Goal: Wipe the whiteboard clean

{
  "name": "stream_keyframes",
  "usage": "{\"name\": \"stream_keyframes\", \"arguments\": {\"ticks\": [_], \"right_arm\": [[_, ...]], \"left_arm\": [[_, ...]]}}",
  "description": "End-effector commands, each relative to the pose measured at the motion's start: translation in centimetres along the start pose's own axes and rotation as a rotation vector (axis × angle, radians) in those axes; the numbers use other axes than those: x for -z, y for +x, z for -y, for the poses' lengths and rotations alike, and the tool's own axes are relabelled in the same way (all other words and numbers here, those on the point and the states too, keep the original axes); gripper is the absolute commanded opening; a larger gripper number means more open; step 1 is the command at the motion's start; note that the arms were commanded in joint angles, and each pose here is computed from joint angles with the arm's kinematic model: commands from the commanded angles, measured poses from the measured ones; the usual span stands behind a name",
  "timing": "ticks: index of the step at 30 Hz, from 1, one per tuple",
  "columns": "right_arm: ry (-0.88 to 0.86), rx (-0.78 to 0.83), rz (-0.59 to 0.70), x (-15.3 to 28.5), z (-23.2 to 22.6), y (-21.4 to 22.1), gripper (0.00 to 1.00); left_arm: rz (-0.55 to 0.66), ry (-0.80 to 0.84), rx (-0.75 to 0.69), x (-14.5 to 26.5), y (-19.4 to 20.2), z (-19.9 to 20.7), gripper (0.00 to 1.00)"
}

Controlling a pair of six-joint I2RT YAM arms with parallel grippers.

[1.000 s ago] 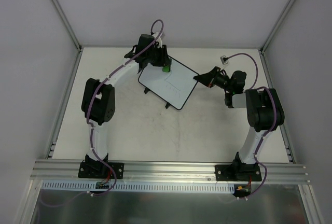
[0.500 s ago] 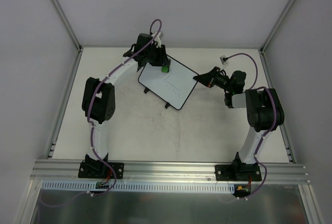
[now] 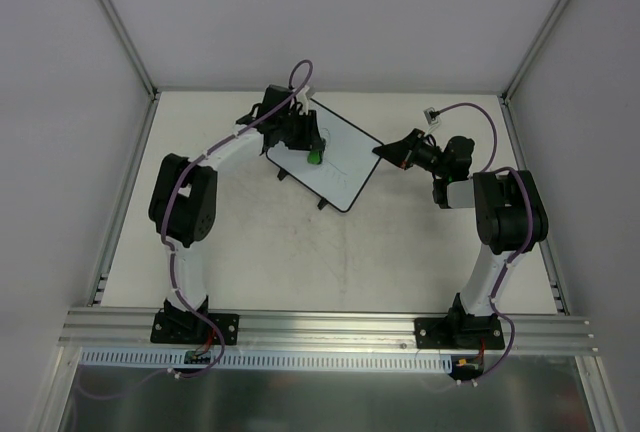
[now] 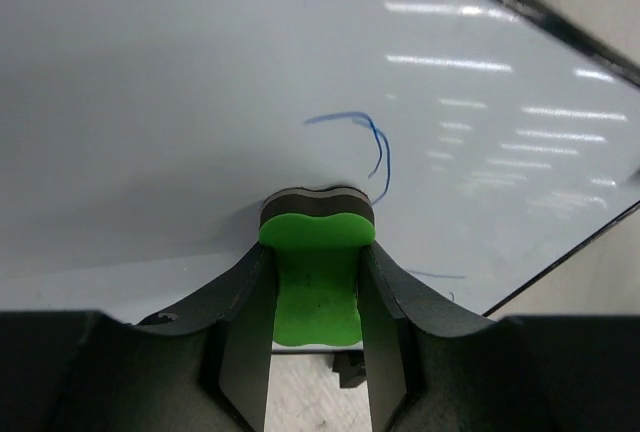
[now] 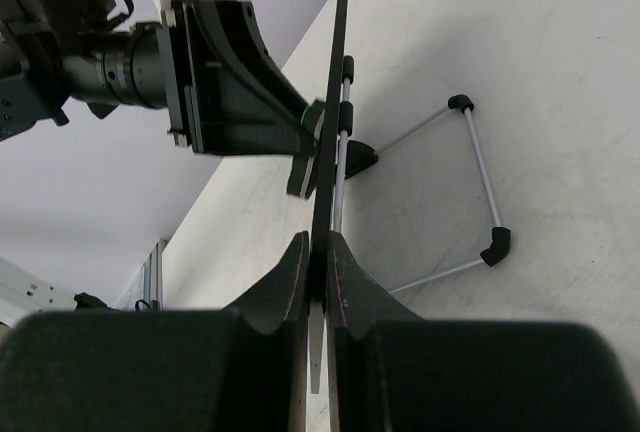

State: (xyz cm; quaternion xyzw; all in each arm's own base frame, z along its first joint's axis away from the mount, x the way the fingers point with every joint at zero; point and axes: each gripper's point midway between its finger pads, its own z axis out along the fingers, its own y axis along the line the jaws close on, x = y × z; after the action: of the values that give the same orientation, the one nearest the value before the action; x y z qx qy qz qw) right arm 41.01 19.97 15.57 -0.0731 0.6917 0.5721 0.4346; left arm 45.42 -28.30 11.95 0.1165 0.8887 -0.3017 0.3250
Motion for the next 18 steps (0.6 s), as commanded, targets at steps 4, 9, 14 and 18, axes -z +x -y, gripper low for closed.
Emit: {"name": "stream_keyframes", "arguments": {"ticks": [4,9,14,18], "right_arm": [[-0.251,0.301,0.006,-0.2,-6.8,-1.2,0.0],[-0.251,0.302,0.008,-0.2,-6.9,-1.2,0.0],[-0.253,0.306,0.01,-0.2,-7.0,-1.3,0.0],[-0.252,0.302,0.007,-0.2,-7.0,-1.2,0.0]], "left_arm": [[-0.09,-0.006,-0.017,0.6,6.5,0.9,0.0],[-0.128,-0.004,0.029,0.2,10.2,-0.2,0.0],[-0.093,-0.013,0.026,-0.5,9.8,-0.6,0.0],[-0.044,-0.037,-0.003,-0.3,7.1,-0.4,0.0]]}}
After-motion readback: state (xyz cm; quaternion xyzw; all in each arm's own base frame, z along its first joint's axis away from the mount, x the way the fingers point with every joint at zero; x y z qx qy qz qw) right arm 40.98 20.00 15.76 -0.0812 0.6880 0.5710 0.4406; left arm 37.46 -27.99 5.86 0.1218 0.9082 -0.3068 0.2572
